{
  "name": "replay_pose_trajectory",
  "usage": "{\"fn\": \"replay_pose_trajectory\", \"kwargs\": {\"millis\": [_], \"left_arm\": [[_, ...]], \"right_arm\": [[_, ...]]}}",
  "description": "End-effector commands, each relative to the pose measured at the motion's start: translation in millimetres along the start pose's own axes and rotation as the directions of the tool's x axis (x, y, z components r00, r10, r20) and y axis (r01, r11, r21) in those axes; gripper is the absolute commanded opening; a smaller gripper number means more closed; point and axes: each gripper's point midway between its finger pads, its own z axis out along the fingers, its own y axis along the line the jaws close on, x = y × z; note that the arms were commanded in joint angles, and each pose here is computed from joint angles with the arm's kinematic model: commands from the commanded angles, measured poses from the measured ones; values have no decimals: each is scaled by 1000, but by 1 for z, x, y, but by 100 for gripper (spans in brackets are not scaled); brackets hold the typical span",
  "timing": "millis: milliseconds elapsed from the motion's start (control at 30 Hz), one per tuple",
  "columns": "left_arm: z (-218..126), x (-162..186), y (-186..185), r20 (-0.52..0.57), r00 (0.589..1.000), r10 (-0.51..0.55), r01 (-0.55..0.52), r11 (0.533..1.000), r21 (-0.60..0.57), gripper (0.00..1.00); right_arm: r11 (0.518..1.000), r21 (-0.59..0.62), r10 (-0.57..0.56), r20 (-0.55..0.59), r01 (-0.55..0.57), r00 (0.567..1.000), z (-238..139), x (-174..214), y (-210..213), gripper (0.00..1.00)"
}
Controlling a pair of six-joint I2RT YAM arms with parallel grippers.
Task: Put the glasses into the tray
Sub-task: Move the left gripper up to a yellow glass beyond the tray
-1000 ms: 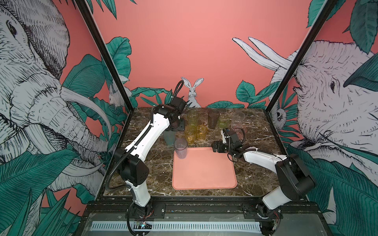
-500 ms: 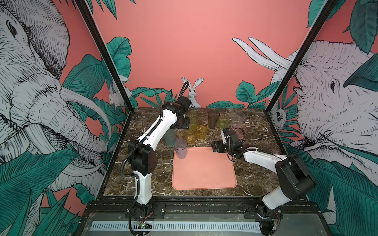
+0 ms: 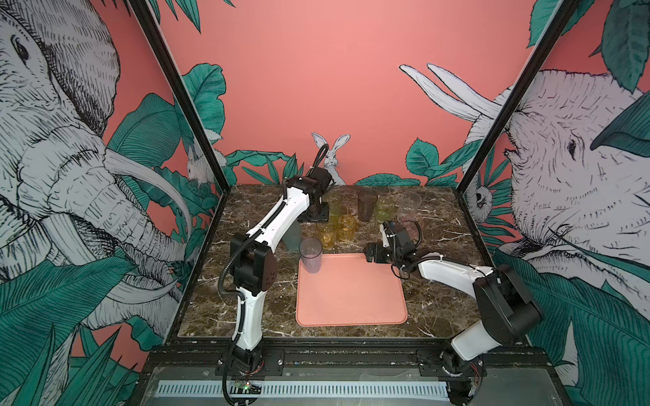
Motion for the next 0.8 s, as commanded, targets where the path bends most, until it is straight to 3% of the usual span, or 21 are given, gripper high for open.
{"fn": "replay_pose_trajectory", "kwargs": {"millis": [0,133,500,767], "left_arm": [[-4,-5,-4,11,1000,-4,3,1000,18,65],[4,-5,-6,0,1000,-9,9,1000,24,62],[19,-4,-10,-14,1000,-20,20,999,32,40],[28,-1,-9,-28,999,-20,21,1000,23,34]], "right_arm": [[1000,-9,-10,30,11,999,0,-14,8,92],[1000,-9,-11,28,11,1000,0,-13,8,92],[1000,-9,-6,14,6,1000,2,-13,9,92],[1000,-5,-6,8,6,1000,3,-12,9,93]]}}
